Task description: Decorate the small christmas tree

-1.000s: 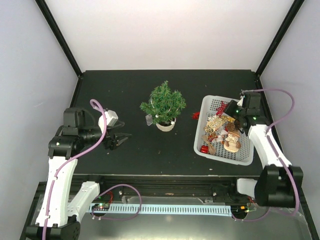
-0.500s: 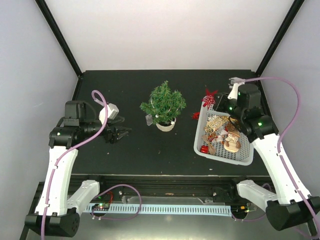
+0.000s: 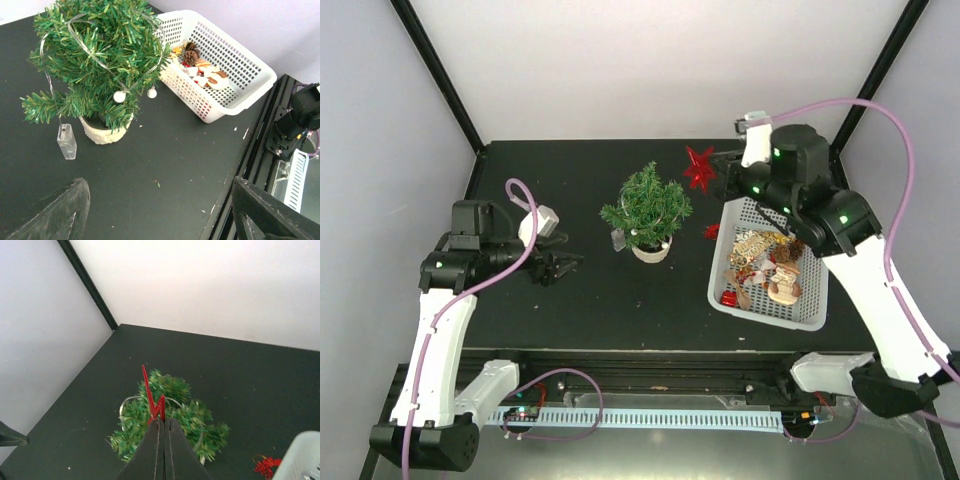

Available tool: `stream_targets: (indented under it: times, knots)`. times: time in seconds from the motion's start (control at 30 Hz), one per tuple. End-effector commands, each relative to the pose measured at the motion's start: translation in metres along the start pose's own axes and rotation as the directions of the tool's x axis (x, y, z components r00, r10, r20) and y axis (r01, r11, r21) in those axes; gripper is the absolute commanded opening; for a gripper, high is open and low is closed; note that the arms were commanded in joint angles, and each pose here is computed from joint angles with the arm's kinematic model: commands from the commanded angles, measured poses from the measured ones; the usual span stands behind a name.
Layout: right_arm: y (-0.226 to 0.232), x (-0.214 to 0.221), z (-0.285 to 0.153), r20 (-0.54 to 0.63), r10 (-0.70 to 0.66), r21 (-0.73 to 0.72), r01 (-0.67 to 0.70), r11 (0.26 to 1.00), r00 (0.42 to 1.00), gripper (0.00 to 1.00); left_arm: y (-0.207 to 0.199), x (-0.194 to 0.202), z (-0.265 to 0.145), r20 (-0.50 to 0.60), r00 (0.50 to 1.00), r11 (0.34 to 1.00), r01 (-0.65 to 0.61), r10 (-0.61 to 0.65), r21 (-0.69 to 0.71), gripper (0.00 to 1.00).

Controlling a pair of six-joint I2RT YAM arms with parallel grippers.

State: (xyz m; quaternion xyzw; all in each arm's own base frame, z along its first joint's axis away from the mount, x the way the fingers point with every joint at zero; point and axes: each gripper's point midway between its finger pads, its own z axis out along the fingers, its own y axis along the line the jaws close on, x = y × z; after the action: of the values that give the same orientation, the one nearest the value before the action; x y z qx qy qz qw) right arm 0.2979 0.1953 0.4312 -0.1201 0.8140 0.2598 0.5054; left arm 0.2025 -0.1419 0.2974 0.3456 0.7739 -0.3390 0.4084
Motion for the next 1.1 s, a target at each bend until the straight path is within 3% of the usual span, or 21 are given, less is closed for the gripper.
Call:
stream_targets:
  times: [0.0,0.27,0.8,1.07]
  knots:
    - [0.02,-0.003,0.016,-0.051,-0.098,0.021,0.099,0.995,0.994,0.01,0.005,-0.007,-0.002,-0.006,1.0,1.0,-0.004,0.004,-0.027,0.79]
    - [0.056,-0.03,0.043,-0.05,-0.154,0.004,0.154,0.988,0.987,0.01,0.012,-0.003,0.001,-0.016,1.0,0.999,-0.01,0.009,-0.054,0.8]
    - [0.041,-0.027,0.113,-0.081,-0.154,0.14,0.164,0.977,0.985,0.01,0.019,0.002,0.003,-0.03,1.0,0.997,-0.006,0.004,-0.08,0.8]
    - [0.032,-0.029,0.125,-0.068,-0.144,0.178,0.154,0.972,0.987,0.01,0.021,0.002,0.004,-0.032,0.999,0.997,-0.001,-0.001,-0.08,0.81]
